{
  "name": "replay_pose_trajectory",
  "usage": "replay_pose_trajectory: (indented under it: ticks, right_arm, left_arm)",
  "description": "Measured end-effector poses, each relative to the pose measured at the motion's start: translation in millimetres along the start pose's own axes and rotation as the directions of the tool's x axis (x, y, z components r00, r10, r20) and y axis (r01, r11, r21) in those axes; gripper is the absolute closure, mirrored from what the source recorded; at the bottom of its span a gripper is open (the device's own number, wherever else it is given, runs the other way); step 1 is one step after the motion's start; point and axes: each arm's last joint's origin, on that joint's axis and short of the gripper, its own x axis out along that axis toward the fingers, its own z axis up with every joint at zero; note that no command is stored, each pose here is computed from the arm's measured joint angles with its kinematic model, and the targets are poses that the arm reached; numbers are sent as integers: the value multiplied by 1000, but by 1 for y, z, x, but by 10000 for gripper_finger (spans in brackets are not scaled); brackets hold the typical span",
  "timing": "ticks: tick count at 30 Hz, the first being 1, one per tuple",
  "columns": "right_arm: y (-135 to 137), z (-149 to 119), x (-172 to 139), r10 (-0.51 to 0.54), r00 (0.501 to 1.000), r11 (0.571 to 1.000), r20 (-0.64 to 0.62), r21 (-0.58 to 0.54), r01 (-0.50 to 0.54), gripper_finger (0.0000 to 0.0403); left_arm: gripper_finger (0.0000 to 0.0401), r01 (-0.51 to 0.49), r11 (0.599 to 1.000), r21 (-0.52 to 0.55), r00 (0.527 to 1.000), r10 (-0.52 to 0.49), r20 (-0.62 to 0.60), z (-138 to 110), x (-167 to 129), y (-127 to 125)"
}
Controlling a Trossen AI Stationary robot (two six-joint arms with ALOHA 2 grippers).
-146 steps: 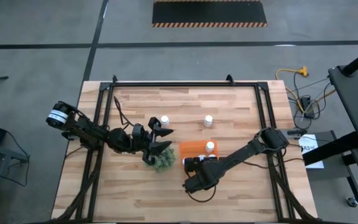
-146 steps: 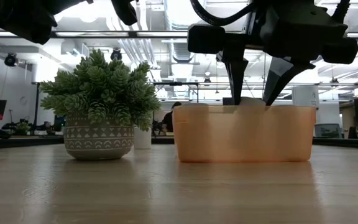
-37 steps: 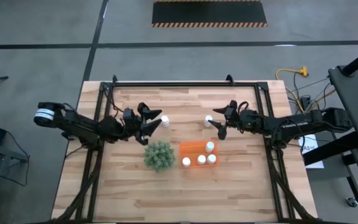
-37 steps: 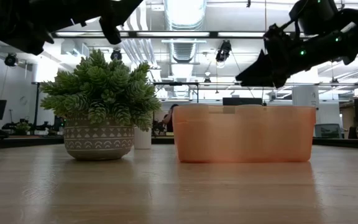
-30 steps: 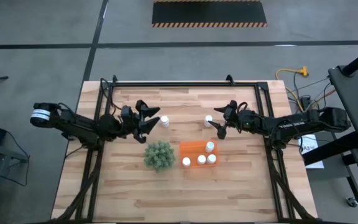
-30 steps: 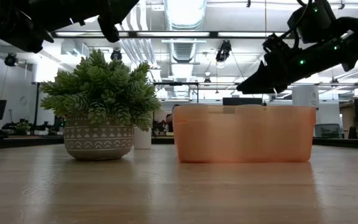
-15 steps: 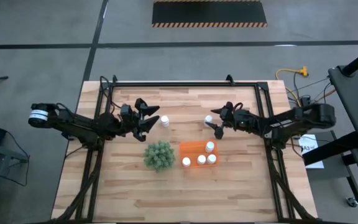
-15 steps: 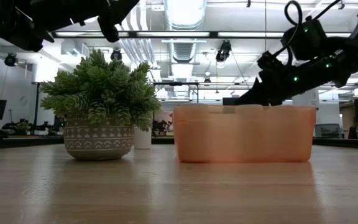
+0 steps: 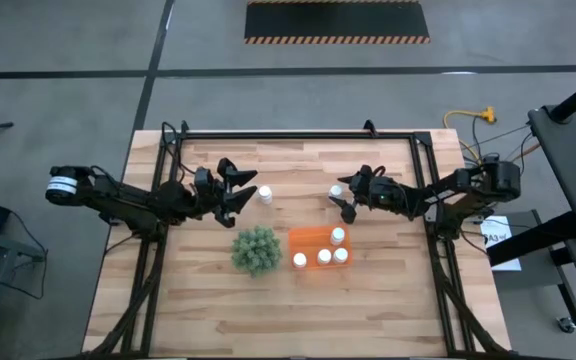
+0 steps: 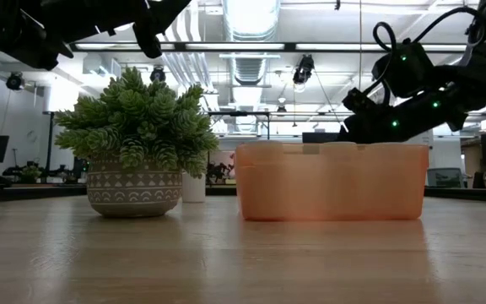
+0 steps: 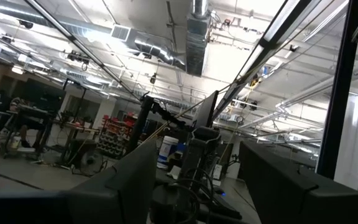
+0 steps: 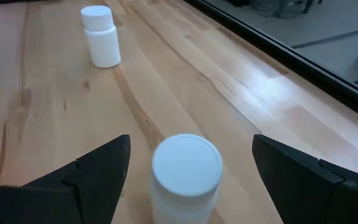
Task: Pick and place pill bottles into a basket
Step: Put the white pill bottle into the orange bin
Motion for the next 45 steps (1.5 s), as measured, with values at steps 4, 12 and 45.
replay_pose_trajectory:
  ticks: [4,12,45]
  right_arm:
    - [-2,-1,0,-8,1000,1000,-16,3,8,77]
    - [-4,-4,2,-19,999,1000,-35,16,20,78]
    - [-3,13,-8,124,992,992,34,13,-125,267]
  left_arm:
    - [189,0,1000,0,1000,0,0,0,0,0]
    - [189,-4,1000,0,1000,4,0,0,0,0]
    - [189,-4,1000,2,1000,4,0,0,0,0]
